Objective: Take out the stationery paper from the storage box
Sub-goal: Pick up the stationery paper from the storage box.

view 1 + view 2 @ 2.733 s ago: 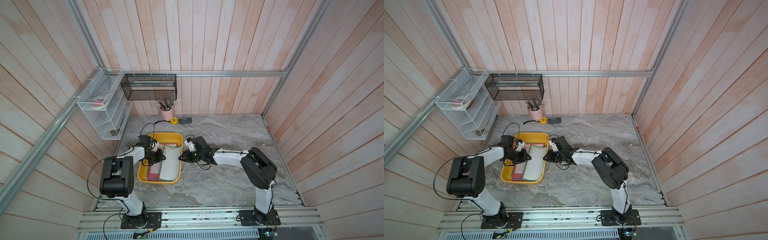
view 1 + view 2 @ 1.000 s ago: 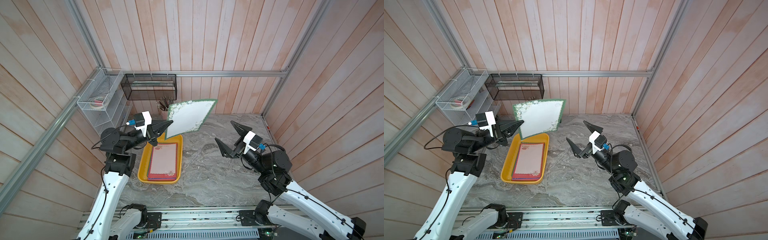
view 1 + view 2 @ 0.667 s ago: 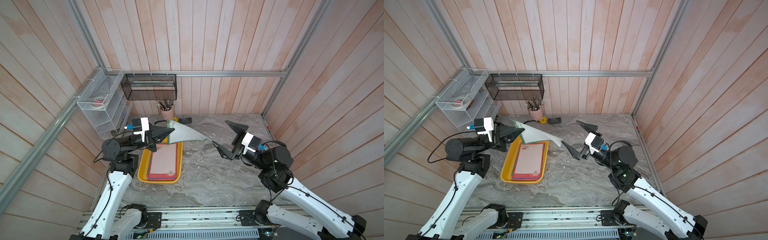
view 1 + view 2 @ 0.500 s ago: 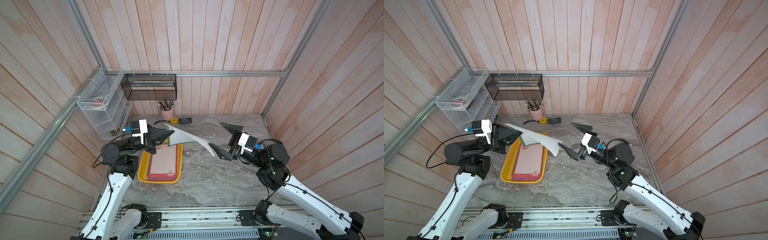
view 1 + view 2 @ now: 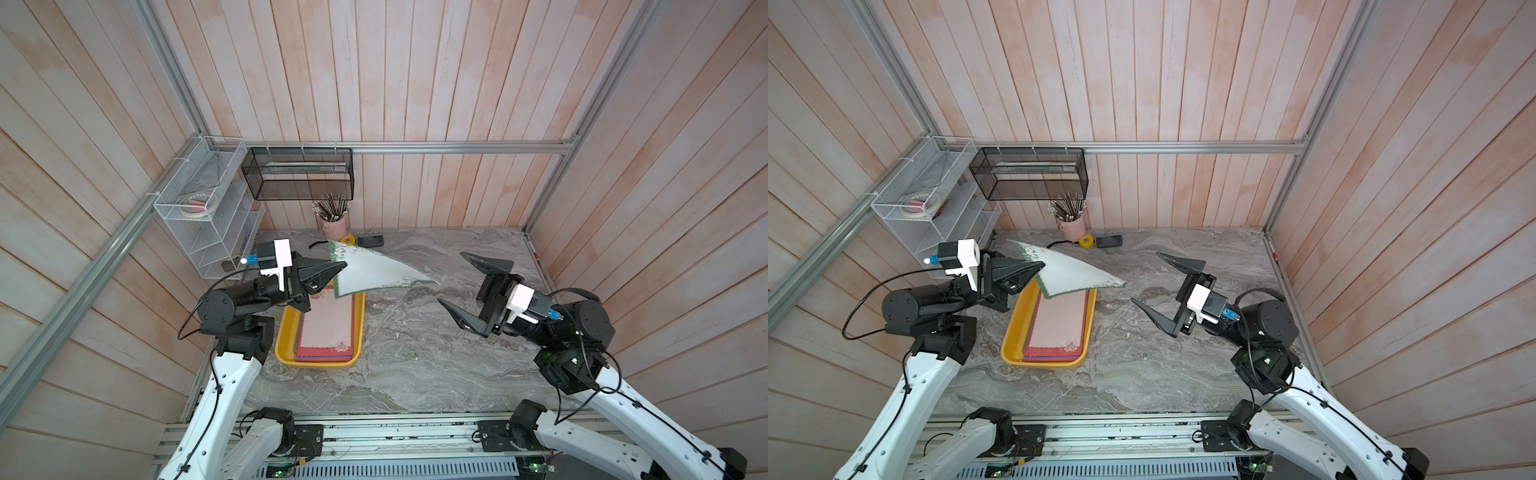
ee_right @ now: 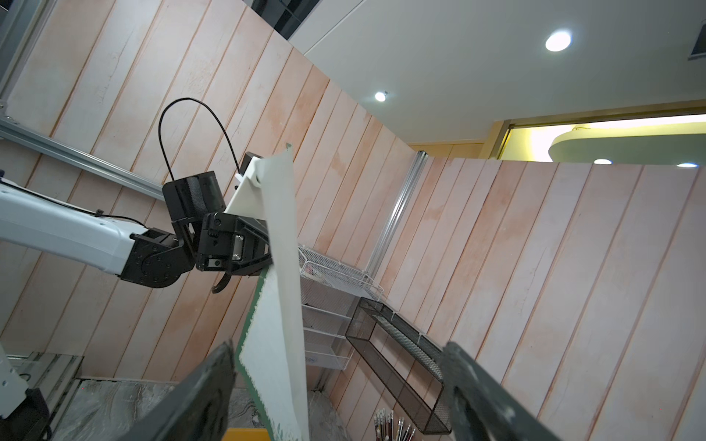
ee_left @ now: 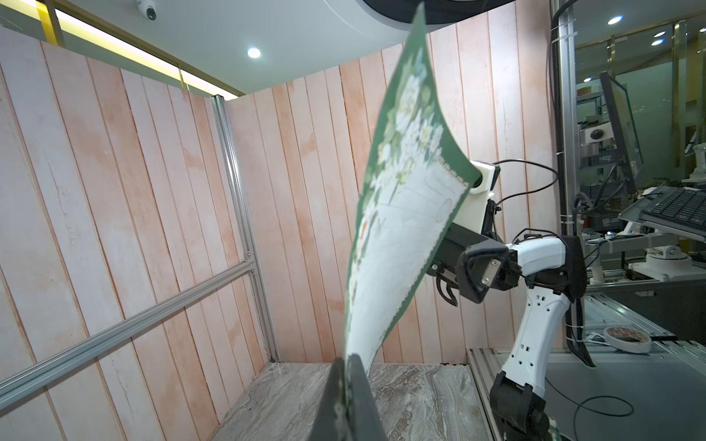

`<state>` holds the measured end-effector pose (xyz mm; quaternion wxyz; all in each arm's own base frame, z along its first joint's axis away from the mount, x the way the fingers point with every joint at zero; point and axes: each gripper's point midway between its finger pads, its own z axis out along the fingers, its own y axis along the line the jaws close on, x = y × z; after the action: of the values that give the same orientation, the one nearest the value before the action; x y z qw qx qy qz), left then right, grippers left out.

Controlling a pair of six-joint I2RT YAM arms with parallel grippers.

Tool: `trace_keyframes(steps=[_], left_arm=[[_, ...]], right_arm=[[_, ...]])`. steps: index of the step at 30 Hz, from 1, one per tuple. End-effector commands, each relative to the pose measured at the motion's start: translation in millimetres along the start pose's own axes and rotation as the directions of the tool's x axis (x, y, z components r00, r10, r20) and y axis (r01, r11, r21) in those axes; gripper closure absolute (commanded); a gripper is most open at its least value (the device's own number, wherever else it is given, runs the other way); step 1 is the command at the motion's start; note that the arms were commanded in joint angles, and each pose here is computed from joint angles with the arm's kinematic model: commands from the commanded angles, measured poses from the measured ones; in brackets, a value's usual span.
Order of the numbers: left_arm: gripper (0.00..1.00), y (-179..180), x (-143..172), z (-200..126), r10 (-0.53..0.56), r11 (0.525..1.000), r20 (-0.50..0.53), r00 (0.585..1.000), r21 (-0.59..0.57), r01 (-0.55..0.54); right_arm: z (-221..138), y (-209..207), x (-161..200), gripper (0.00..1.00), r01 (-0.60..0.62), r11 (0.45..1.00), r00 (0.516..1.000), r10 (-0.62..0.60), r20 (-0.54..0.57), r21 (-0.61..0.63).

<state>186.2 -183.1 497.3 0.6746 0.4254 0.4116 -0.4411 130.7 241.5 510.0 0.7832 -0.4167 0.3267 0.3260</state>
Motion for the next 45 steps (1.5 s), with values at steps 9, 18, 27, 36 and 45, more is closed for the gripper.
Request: trace_keyframes(steps=[9, 18, 27, 36, 45], left_arm=[[1.0, -13, -9, 2, 0.007, 0.999, 0.01, 1.0, 0.049, -0.008], [1.0, -17, -10, 3, -0.002, 0.998, 0.019, 1.0, 0.066, 0.0], [1.0, -21, -8, 7, -0.021, 0.996, 0.025, 0.999, 0.092, 0.018], [1.0, -24, -8, 8, -0.022, 0.995, 0.033, 0.999, 0.099, 0.019], [1.0, -25, -9, 8, -0.016, 0.995, 0.04, 0.999, 0.099, 0.012]], right_arm=[[20, 3, 23, 0.15, -0.039, 0.998, 0.998, 0.036, -0.058, -0.054], [41, 13, 41, 0.29, -0.113, 0.983, 0.993, 0.109, -0.039, -0.143], [50, 18, 42, 0.44, -0.159, 0.97, 0.987, 0.163, 0.005, -0.186], [52, 22, 43, 0.6, -0.188, 0.958, 0.981, 0.195, 0.008, -0.217], [48, 21, 42, 0.9, -0.199, 0.96, 0.978, 0.206, 0.016, -0.198]])
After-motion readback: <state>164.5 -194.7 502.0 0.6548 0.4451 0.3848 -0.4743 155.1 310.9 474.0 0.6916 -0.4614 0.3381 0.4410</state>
